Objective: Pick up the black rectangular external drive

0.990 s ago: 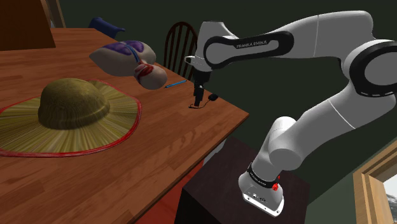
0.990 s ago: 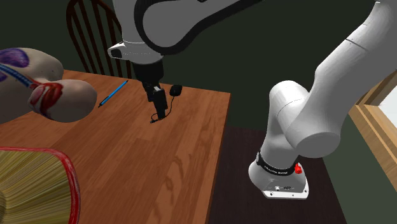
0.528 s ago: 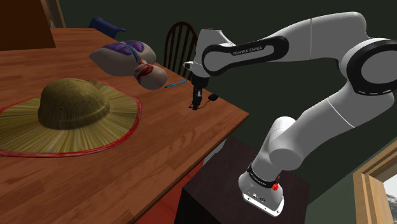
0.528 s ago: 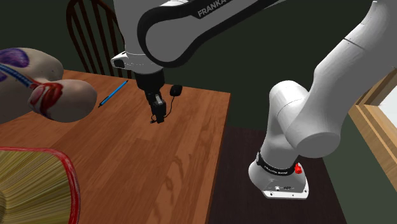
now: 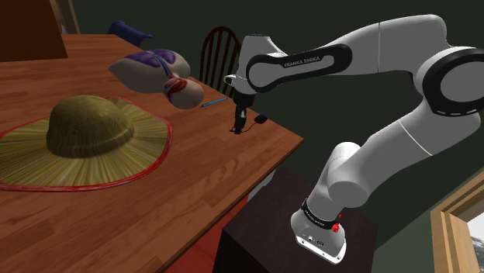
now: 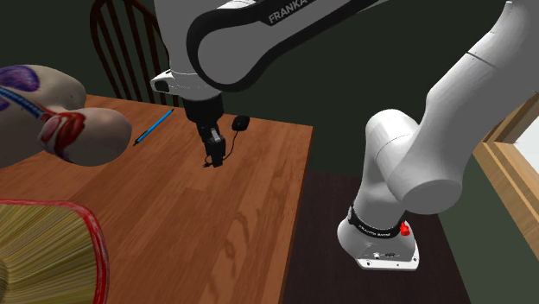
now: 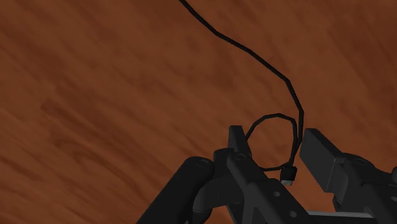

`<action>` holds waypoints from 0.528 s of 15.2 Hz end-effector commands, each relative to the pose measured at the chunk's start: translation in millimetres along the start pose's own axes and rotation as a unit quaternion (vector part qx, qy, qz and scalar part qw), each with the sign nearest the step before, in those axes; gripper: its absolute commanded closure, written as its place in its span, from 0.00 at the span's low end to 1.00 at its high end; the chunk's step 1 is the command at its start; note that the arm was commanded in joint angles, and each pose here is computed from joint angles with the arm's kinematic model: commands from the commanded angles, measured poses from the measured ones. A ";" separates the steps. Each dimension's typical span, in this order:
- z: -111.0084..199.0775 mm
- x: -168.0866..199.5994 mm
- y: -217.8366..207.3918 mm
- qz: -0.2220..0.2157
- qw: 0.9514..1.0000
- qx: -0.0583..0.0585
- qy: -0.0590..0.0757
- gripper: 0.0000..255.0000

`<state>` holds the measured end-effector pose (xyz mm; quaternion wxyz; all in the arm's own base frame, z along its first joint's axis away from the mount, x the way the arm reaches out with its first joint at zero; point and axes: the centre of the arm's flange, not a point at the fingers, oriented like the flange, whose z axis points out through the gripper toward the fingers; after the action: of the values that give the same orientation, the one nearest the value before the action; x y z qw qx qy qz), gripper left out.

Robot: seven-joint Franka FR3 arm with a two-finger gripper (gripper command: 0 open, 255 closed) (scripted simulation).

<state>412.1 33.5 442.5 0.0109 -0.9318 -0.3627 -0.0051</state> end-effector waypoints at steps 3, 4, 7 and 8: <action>-15.5 0.1 0.0 0.000 1.000 0.000 -0.001 1.00; -20.8 0.2 -0.1 0.000 1.000 0.000 -0.001 1.00; -36.7 0.5 -0.4 0.000 1.000 0.000 -0.001 1.00; -41.9 0.6 -0.5 0.000 1.000 0.000 -0.001 1.00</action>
<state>413.3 33.8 478.0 0.0110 -0.9319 -0.3626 -0.0047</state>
